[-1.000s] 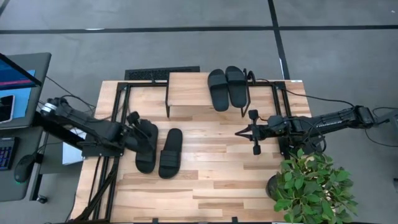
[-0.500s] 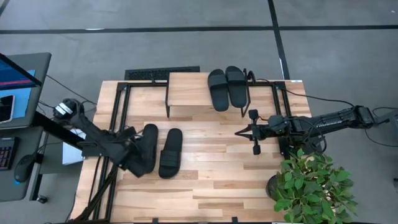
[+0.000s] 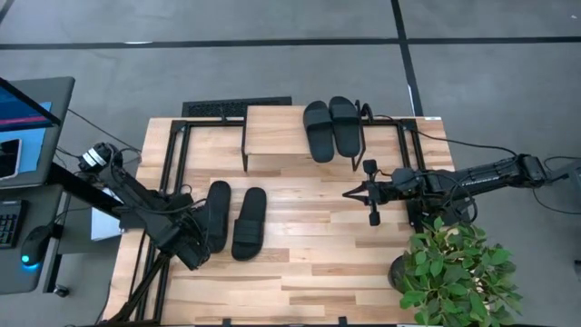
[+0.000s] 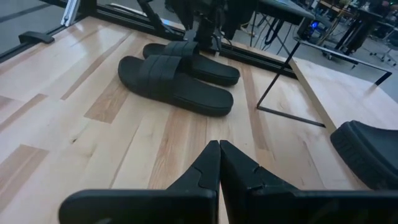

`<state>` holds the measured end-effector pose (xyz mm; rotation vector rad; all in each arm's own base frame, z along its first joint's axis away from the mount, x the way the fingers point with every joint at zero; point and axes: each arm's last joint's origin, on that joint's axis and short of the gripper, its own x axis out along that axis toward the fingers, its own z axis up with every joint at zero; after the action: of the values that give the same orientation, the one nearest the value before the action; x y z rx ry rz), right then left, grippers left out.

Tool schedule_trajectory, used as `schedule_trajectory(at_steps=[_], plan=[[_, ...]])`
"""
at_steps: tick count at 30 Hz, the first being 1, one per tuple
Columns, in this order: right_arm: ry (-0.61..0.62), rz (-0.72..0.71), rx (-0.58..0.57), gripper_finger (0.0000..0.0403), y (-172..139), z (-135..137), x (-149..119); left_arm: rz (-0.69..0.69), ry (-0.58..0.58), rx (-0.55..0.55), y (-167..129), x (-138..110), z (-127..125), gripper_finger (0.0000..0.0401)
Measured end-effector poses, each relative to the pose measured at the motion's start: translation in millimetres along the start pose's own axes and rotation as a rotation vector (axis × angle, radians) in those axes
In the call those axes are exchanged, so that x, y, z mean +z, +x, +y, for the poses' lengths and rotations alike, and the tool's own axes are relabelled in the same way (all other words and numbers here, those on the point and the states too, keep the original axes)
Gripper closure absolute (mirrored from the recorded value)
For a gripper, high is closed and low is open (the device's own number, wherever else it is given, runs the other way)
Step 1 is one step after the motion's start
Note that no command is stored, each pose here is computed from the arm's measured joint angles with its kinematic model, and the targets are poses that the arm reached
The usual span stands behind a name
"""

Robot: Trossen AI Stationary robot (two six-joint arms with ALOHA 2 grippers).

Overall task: Pick and place slides into the shelf
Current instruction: Put the left black slide on the shelf

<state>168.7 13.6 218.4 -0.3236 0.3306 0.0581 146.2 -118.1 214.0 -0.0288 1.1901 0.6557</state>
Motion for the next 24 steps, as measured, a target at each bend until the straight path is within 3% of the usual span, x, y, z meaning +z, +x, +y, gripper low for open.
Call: schedule_trajectory(at_steps=[7,11,16,24], plan=[[0.015,-0.002,0.005,0.0403,0.0,0.4,0.1,0.024,-0.029,-0.061,-0.2,0.5,-5.5,0.0304],[0.034,-0.002,0.009,0.0403,-0.1,0.5,0.1,0.042,-0.049,-0.161,-1.2,2.3,-14.6,0.0276],[0.044,0.002,0.024,0.0403,0.0,3.2,0.1,0.002,-0.041,-0.283,-5.9,2.5,-27.8,0.027],[0.035,-0.014,0.078,0.0403,-1.2,12.7,2.8,0.047,0.003,-0.246,0.5,-9.7,-41.5,0.0282]])
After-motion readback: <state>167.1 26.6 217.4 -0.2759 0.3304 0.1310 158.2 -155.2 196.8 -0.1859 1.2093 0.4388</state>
